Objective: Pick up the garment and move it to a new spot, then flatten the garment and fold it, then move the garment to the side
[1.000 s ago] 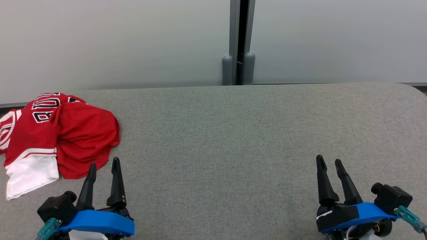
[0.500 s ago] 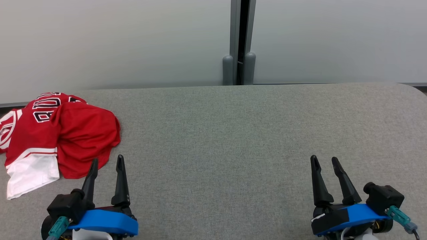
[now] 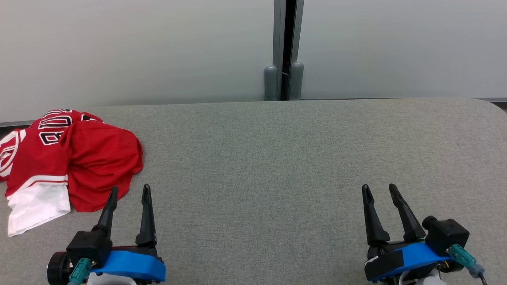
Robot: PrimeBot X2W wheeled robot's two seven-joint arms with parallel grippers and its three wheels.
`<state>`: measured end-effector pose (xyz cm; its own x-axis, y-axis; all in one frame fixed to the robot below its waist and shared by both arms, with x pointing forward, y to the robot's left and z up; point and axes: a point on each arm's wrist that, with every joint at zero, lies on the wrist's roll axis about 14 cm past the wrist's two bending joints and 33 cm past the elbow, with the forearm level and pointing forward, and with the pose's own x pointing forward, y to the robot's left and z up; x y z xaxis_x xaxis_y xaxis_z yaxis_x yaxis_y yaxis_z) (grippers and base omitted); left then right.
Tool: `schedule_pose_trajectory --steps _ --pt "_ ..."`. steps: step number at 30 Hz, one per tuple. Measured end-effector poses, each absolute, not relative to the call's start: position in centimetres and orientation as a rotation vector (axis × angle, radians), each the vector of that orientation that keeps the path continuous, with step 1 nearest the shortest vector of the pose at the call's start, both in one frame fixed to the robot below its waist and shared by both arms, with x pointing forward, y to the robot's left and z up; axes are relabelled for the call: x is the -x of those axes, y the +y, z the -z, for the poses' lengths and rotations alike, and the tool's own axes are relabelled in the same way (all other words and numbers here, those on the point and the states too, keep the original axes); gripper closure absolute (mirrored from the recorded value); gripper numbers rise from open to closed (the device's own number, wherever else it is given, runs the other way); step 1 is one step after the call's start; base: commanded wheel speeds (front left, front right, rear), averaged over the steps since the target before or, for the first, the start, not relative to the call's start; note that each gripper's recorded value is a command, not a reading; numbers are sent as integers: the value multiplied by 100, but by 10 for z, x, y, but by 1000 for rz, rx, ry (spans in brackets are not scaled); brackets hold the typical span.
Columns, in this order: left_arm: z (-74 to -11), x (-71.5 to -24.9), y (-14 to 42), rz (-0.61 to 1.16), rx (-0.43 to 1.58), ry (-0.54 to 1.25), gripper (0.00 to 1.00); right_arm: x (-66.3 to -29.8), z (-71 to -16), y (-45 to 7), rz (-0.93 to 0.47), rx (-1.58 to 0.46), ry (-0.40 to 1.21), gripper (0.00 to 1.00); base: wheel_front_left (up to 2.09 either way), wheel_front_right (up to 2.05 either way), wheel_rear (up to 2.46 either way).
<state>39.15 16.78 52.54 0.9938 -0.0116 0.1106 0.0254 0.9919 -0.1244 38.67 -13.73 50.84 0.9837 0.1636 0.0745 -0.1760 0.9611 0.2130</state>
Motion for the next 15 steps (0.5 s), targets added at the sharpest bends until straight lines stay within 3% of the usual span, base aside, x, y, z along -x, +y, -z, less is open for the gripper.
schedule_pose_trajectory --steps 15 --pt "-528 -390 167 29 23 -135 0 -386 -506 -128 -209 -125 -64 0 0 0 0"
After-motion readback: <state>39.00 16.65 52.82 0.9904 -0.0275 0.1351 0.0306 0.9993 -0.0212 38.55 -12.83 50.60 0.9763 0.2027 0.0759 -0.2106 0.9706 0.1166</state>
